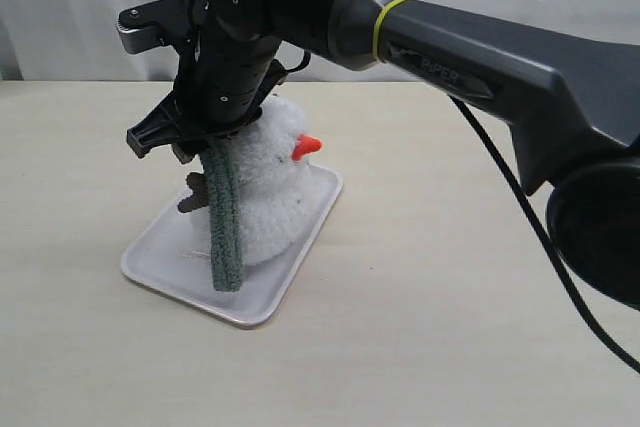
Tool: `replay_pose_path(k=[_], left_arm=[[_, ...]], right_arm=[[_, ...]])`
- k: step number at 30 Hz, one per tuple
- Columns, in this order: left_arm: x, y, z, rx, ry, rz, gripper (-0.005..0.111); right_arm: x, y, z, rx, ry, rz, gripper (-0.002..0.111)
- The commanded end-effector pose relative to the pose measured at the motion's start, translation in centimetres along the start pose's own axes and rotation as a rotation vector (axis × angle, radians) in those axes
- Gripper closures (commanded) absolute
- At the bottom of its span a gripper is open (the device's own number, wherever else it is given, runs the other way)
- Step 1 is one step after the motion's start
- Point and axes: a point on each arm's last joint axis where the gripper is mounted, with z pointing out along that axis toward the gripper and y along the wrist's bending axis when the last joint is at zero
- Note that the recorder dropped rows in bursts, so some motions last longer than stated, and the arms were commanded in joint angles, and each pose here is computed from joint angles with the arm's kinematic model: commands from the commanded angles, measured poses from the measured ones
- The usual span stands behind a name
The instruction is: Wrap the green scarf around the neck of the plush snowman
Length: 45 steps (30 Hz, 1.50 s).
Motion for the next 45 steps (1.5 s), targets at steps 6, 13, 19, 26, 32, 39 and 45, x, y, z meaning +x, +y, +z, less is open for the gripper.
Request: replay_pose_path(k=[6, 13, 19, 26, 32, 39, 45], left_arm=[[-0.2, 0.0, 0.0, 0.0, -0.032, -0.013, 0.107], [-0.2, 0.0, 0.0, 0.0, -0.032, -0.013, 0.107], [-0.2, 0.0, 0.0, 0.0, -0.032, -0.013, 0.107], [-0.2, 0.0, 0.0, 0.0, -0.032, -0.013, 0.107], [-0.2, 0.0, 0.0, 0.0, -0.032, -0.013, 0.107], [-0.2, 0.0, 0.0, 0.0, -0.032, -0.013, 0.107], [-0.2, 0.0, 0.0, 0.0, -0.032, -0.013, 0.107]], right_arm=[[-0.1, 0.0, -1.7, 0.006, 0.014, -0.074, 0.06], [-0.5, 0.0, -3.4, 0.004, 0.034, -0.063, 0.05], [-1.4, 0.0, -5.4, 0.009, 0.003, -0.055, 0.05], [-2.5, 1.9, -9.2, -0.051, -0.103, -0.091, 0.076], [-1.4, 8.2, -10.1, 0.106, -0.102, -0.303, 0.104], [0.3, 7.8, -10.3, 0.146, -0.156, -0.212, 0.104], [4.6, 4.4, -10.3, -0.003, -0.243, -0.016, 0.104]])
